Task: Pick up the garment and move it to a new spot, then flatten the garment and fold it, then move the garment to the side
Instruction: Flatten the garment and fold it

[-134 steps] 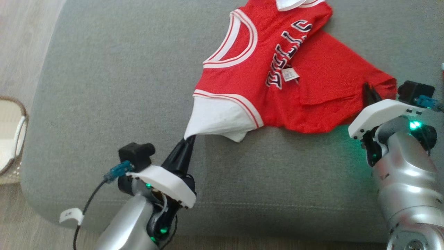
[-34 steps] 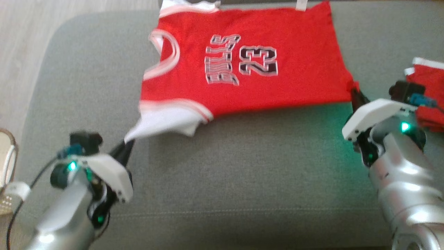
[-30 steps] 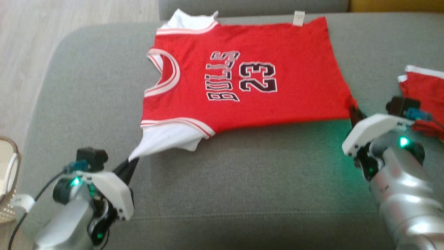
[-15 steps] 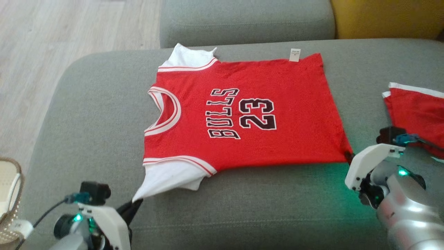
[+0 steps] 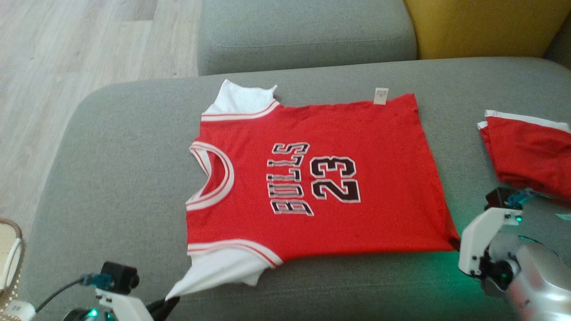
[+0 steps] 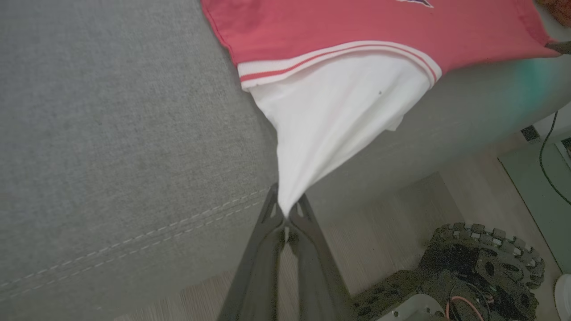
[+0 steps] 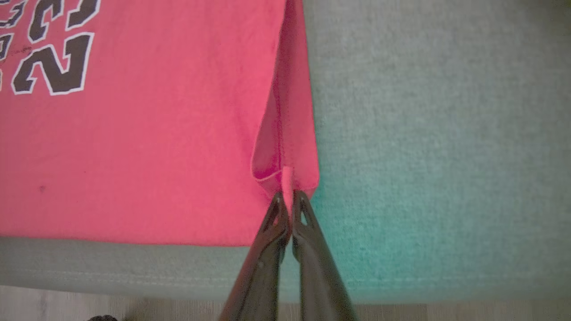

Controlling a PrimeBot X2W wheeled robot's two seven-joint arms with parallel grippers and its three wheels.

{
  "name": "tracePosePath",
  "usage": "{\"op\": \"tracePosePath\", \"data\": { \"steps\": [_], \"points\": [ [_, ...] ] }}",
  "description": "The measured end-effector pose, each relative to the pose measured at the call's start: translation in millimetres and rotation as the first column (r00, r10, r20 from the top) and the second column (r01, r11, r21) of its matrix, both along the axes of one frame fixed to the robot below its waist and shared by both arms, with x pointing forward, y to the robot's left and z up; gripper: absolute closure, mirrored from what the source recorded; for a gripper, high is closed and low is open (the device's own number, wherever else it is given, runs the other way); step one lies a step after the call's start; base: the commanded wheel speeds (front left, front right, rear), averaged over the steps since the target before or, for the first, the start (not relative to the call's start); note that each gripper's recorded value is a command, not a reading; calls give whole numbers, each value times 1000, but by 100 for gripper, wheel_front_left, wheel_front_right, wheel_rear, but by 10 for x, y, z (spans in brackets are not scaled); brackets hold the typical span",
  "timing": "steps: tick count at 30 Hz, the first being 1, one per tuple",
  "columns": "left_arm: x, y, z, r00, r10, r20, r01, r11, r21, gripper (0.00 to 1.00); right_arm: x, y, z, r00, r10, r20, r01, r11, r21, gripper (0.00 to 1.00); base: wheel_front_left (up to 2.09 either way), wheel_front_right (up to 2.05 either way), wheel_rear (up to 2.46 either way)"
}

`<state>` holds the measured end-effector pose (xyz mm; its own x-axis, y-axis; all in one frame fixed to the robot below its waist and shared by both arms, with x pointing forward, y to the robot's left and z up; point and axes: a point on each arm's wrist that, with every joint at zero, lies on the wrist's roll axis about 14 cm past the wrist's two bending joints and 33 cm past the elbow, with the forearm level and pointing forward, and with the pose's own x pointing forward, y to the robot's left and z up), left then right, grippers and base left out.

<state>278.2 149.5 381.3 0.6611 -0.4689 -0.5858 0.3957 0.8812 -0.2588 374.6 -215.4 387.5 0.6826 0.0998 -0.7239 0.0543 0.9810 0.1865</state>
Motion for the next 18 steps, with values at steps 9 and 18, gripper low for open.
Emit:
{"op": "tracePosePath", "data": {
  "steps": [9,18],
  "points": [
    [-273,34,-29,995,-52,-89,53,999,6,100,-350,-58,-131,985,61,-161,-61,998,9,100,0,0,0],
    [-262,-75,214,997,-43,-72,37,995,-89,100,-329,-180,38,991,61,-116,-61,998,6,100,0,0,0]
  ]
}}
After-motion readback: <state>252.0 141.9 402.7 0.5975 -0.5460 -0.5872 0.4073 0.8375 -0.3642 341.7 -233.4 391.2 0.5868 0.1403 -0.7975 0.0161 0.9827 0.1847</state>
